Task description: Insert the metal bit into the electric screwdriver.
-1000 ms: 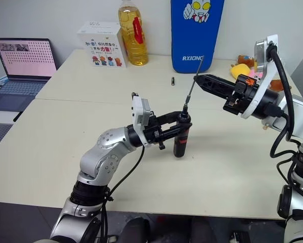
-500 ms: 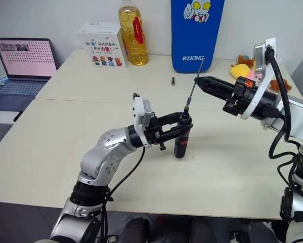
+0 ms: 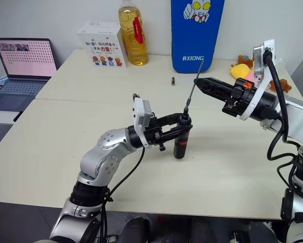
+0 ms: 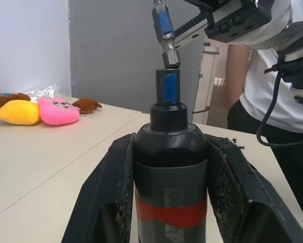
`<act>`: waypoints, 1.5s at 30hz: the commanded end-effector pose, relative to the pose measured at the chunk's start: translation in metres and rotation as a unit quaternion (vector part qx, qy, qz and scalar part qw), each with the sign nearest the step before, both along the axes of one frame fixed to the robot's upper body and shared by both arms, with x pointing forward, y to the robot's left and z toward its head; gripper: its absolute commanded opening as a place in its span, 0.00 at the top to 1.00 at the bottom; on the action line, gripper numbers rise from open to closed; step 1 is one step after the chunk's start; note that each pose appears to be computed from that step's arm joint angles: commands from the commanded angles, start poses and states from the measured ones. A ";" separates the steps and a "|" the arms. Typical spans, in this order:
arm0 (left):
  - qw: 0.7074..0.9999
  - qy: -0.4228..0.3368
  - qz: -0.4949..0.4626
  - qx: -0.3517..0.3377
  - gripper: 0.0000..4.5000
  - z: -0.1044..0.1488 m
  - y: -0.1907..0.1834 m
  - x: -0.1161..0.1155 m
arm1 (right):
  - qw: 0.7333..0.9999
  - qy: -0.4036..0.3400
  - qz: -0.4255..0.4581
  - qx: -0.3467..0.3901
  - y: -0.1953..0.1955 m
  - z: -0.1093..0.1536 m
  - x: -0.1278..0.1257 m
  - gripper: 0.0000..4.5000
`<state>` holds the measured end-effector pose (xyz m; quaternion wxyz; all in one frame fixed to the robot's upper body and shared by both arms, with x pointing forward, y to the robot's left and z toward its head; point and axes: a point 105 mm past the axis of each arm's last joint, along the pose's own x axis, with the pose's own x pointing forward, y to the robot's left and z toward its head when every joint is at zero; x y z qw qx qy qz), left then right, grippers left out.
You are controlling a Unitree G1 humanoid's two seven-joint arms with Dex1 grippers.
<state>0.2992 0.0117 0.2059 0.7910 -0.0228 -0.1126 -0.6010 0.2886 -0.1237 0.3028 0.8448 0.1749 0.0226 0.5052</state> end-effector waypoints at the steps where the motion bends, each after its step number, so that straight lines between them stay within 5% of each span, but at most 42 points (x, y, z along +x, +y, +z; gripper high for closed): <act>1: 0.999 -0.045 -0.019 -0.021 0.63 0.022 -0.004 -0.013 | 1.000 -0.018 -0.002 -0.008 0.002 0.004 -0.004 0.99; 45: 0.999 -0.042 -0.029 0.007 0.63 0.008 -0.002 -0.017 | 0.993 -0.026 0.056 -0.100 0.011 -0.033 -0.024 0.99</act>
